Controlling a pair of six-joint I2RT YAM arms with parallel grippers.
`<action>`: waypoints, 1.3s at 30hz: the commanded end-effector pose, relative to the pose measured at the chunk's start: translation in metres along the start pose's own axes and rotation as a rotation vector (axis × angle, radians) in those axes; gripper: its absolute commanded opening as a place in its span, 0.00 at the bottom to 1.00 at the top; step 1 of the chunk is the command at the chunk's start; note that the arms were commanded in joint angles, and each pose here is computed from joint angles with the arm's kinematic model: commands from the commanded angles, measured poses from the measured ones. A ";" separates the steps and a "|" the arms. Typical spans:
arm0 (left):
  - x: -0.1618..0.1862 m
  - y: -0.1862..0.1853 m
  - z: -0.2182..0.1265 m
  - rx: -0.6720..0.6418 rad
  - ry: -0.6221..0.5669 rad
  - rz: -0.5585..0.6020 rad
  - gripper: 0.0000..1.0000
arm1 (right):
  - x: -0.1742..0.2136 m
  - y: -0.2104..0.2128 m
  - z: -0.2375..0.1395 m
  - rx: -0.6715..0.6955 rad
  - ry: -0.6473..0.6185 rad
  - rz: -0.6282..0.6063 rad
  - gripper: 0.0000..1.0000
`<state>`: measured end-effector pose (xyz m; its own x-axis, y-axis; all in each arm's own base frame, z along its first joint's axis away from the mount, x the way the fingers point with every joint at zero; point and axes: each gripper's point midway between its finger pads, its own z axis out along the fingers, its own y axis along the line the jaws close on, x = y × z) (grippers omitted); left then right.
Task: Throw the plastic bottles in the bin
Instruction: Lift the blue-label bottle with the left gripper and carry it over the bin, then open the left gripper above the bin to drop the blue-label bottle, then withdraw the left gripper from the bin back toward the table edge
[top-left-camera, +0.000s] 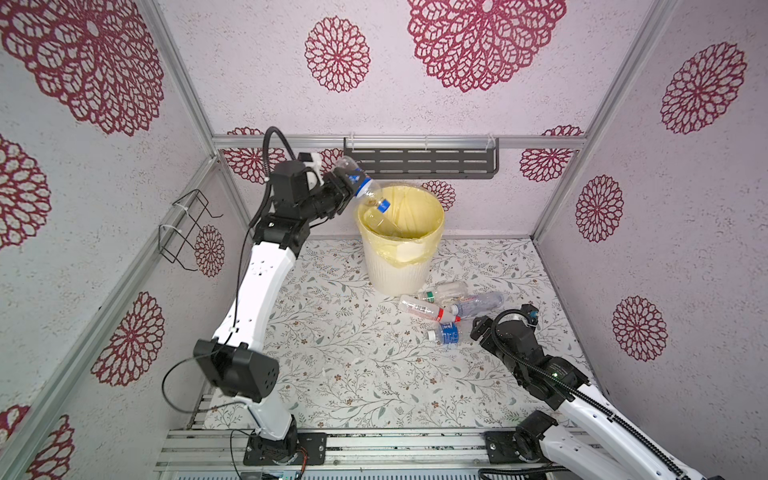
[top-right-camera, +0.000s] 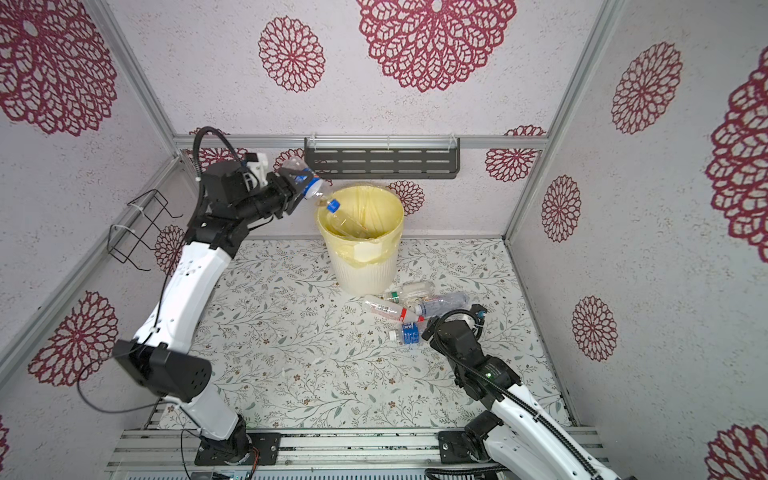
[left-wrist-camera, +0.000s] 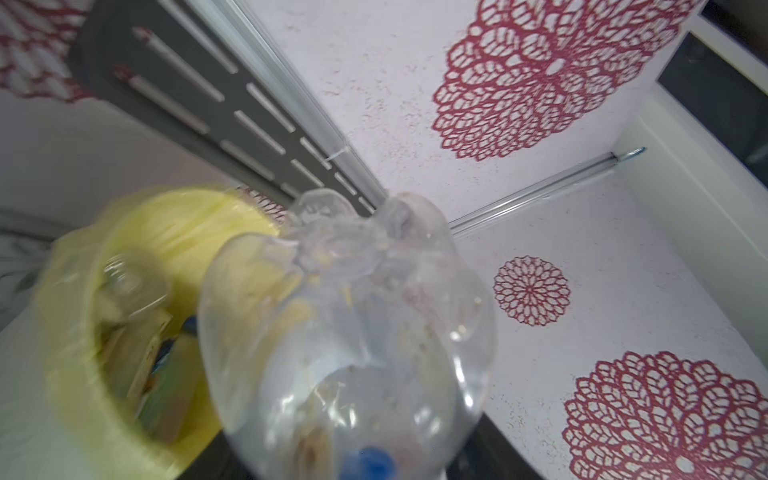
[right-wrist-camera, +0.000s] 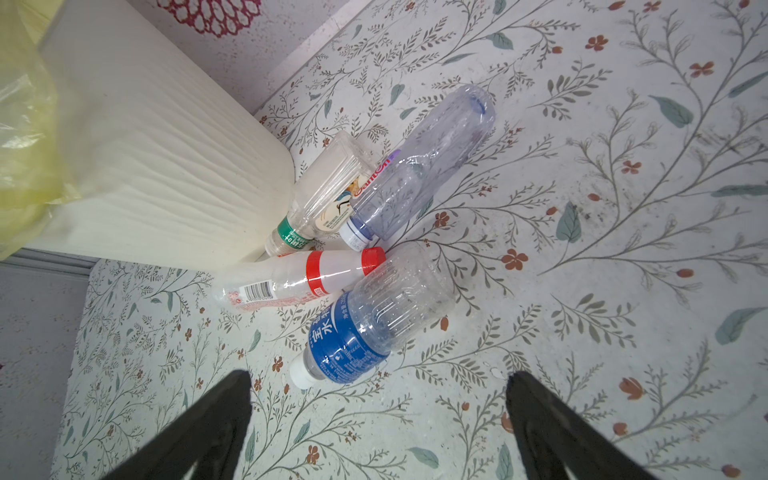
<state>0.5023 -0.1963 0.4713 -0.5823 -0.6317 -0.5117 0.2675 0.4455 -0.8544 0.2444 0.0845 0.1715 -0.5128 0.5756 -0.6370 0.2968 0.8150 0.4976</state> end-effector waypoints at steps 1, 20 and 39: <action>-0.001 0.017 0.021 -0.068 0.020 -0.010 0.98 | -0.007 -0.006 -0.006 0.015 -0.027 0.041 0.99; 0.015 -0.057 -0.080 0.045 0.038 0.123 0.97 | 0.003 -0.016 -0.011 -0.003 -0.007 0.089 0.99; 0.051 0.031 -0.140 -0.124 0.071 0.071 0.97 | 0.025 -0.023 -0.006 0.069 0.107 0.158 0.99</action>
<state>0.3809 -0.1252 0.4339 -0.6151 -0.5792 -0.5349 0.1835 0.5547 -0.8116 0.2228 0.0804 0.1434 -0.5508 0.6511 -0.5221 0.3944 0.7544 0.5247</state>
